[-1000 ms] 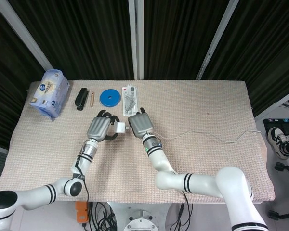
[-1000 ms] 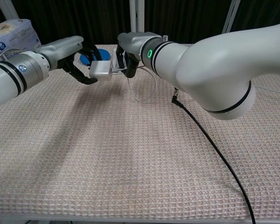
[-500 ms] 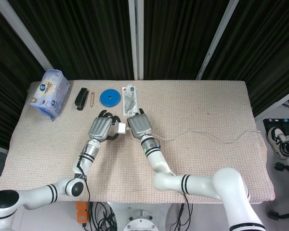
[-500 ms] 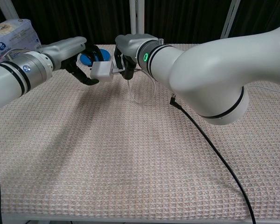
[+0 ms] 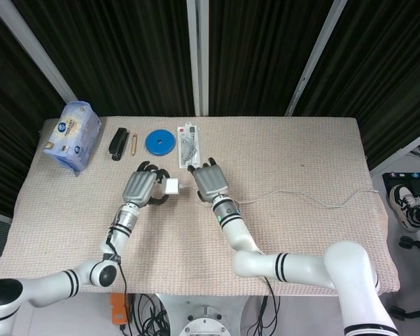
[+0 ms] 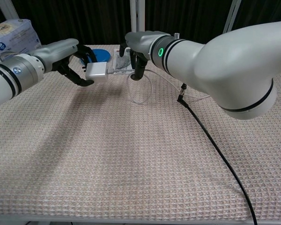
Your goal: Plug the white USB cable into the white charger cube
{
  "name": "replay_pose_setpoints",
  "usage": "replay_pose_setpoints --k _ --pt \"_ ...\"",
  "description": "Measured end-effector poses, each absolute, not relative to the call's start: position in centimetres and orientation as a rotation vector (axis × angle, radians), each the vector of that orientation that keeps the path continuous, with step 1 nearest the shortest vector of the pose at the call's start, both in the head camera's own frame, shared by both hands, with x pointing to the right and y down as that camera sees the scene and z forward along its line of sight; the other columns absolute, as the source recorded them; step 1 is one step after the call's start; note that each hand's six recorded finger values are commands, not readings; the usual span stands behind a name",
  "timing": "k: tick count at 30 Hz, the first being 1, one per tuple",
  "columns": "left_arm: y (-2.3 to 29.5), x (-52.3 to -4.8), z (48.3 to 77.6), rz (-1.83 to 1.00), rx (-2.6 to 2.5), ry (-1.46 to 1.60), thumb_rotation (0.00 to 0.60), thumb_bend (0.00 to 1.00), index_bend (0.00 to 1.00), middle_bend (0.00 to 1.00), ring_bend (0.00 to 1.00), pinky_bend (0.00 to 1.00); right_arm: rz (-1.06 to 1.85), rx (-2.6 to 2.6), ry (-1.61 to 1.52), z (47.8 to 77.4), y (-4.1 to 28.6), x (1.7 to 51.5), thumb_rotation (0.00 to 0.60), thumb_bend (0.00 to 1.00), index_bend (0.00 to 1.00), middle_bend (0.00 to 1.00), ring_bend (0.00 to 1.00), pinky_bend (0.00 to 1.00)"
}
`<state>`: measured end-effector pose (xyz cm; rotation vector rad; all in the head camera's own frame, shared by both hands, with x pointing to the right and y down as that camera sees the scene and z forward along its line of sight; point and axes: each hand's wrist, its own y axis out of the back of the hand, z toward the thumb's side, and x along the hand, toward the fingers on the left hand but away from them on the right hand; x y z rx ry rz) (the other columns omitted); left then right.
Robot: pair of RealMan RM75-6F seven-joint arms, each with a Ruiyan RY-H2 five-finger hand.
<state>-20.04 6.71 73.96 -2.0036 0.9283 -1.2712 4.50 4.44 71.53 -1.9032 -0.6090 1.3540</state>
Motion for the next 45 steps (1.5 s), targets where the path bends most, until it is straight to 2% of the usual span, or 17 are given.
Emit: replay_pose_setpoints --k 3,5,8,13,21,23,25,28,30,37,40,45 --pt "7.0 -20.4 74.3 -1.29 -2.001 0.917 0.54 0.47 0.52 0.47 0.18 0.1 1.36 -1.899 -0.61 71.0 4.3 5.5 0.6 0.16 0.07 0.26 0.2 0.13" --pt "7.2 -20.5 74.6 -1.307 -2.006 0.899 0.534 0.46 0.43 0.4 0.13 0.08 1.361 -1.893 -0.616 70.4 4.1 6.3 0.6 0.16 0.05 0.25 0.18 0.13" --pt "7.6 -20.7 75.3 -1.352 -2.018 0.848 0.532 0.41 0.21 0.23 0.02 0.06 1.36 -1.88 -0.635 69.4 3.7 7.8 0.6 0.16 0.04 0.23 0.16 0.13" --pt "7.7 -21.2 76.0 -1.424 -2.002 0.81 0.527 0.35 0.11 0.15 0.0 0.03 1.365 -1.848 -0.681 67.4 3.1 11.2 0.6 0.16 0.02 0.19 0.12 0.13" --pt "7.3 -22.5 74.5 -1.421 -1.985 0.876 0.528 0.31 0.1 0.13 0.0 0.0 1.396 -1.788 -0.755 65.1 3.0 17.8 0.6 0.17 0.0 0.18 0.1 0.12" --pt "6.9 -23.6 73.5 -1.413 -1.956 0.921 0.566 0.3 0.12 0.13 0.0 0.0 1.402 -1.769 -0.782 64.5 3.1 19.8 0.6 0.2 0.0 0.18 0.1 0.12" --pt "6.5 -25.4 72.2 -1.404 -1.909 0.976 0.6 0.3 0.15 0.13 0.0 0.0 1.407 -1.757 -0.819 63.8 3.2 21.9 0.6 0.23 0.04 0.2 0.1 0.12" --pt "6.1 -28.7 70.0 -1.391 -1.806 1.05 0.6 0.3 0.19 0.15 0.0 0.01 1.399 -1.761 -0.883 63.1 4.0 24.7 0.6 0.25 0.09 0.22 0.1 0.1" --pt "6.1 -31.3 68.5 -1.388 -1.728 1.084 0.6 0.3 0.2 0.16 0.0 0.01 1.385 -1.751 -0.92 62.4 4.6 26.5 0.6 0.26 0.1 0.22 0.1 0.09" --pt "9.5 -41.0 62.7 -1.433 -1.498 1.118 0.6 0.29 0.22 0.16 0.0 0.0 1.336 -1.67 -1.105 59.1 9.6 35.6 0.6 0.25 0.1 0.18 0.02 0.02" --pt "11.7 -43.0 60.5 -1.438 -1.457 1.126 0.6 0.28 0.22 0.16 0.0 0.0 1.346 -1.643 -1.151 58.0 12.4 38.7 0.6 0.25 0.1 0.18 0.01 0.02" --pt "15.4 -43.6 58.4 -1.45 -1.432 1.134 0.6 0.26 0.22 0.16 0.0 0.0 1.352 -1.648 -1.168 56.9 15.7 40.8 0.6 0.25 0.1 0.18 0.01 0.02"
